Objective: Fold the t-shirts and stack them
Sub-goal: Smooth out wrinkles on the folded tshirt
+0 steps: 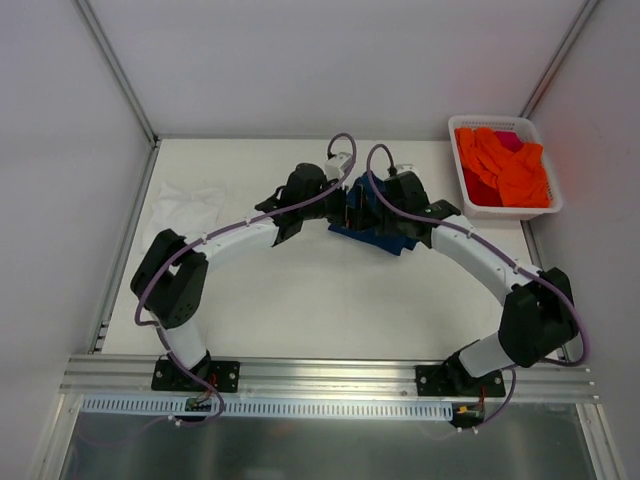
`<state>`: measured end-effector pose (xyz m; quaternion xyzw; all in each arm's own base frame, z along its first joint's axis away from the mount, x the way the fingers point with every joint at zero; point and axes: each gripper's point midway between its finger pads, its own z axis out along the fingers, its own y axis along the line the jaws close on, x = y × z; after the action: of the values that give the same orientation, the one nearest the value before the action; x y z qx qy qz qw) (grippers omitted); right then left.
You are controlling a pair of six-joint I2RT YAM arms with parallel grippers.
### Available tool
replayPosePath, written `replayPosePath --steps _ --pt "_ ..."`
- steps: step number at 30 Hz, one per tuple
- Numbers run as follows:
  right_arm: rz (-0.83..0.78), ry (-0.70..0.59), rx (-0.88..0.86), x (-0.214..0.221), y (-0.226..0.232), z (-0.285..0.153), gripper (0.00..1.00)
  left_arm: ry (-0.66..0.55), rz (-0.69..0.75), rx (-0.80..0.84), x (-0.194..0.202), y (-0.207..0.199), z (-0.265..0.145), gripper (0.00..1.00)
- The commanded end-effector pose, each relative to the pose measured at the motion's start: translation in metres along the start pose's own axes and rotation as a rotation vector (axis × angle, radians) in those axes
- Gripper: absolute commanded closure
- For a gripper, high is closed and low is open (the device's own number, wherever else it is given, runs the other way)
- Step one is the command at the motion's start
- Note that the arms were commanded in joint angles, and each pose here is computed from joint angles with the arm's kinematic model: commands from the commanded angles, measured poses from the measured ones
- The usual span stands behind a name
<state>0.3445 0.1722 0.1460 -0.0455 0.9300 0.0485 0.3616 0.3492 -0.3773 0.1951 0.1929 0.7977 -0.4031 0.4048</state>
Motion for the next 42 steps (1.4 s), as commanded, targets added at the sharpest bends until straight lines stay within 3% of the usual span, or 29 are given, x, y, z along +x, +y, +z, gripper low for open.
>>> replayPosePath --steps 1,4,7,12,17,21,27,32,42 --pt "0.025 -0.069 0.002 0.003 -0.002 -0.045 0.37 0.062 -0.037 -0.078 0.042 0.054 0.022 0.01" --pt "0.014 -0.075 0.136 0.009 -0.029 -0.057 0.34 0.037 -0.106 -0.02 0.045 0.065 0.03 0.01" --pt "-0.003 -0.092 0.262 0.008 -0.053 -0.066 0.32 0.009 -0.097 -0.083 0.042 0.09 0.033 0.01" --pt "0.009 -0.096 0.309 0.017 -0.065 -0.067 0.27 -0.008 -0.04 -0.257 0.029 0.122 0.034 0.01" --pt "0.06 -0.086 0.349 0.027 -0.074 -0.062 0.21 0.038 -0.039 -0.532 0.025 0.169 0.025 0.01" --pt "0.173 -0.132 0.35 0.025 -0.088 -0.073 0.2 0.023 -0.162 -0.58 0.026 0.196 0.01 0.01" --pt "0.182 -0.165 0.422 0.023 -0.117 -0.092 0.17 0.022 -0.197 -0.696 0.032 0.224 -0.011 0.01" --pt "0.2 -0.163 0.406 0.026 -0.12 -0.096 0.17 0.046 -0.194 -0.653 0.031 0.226 -0.004 0.01" --pt "0.198 -0.137 0.408 0.038 -0.121 -0.091 0.16 0.052 -0.344 -0.355 0.044 0.217 0.026 0.01"
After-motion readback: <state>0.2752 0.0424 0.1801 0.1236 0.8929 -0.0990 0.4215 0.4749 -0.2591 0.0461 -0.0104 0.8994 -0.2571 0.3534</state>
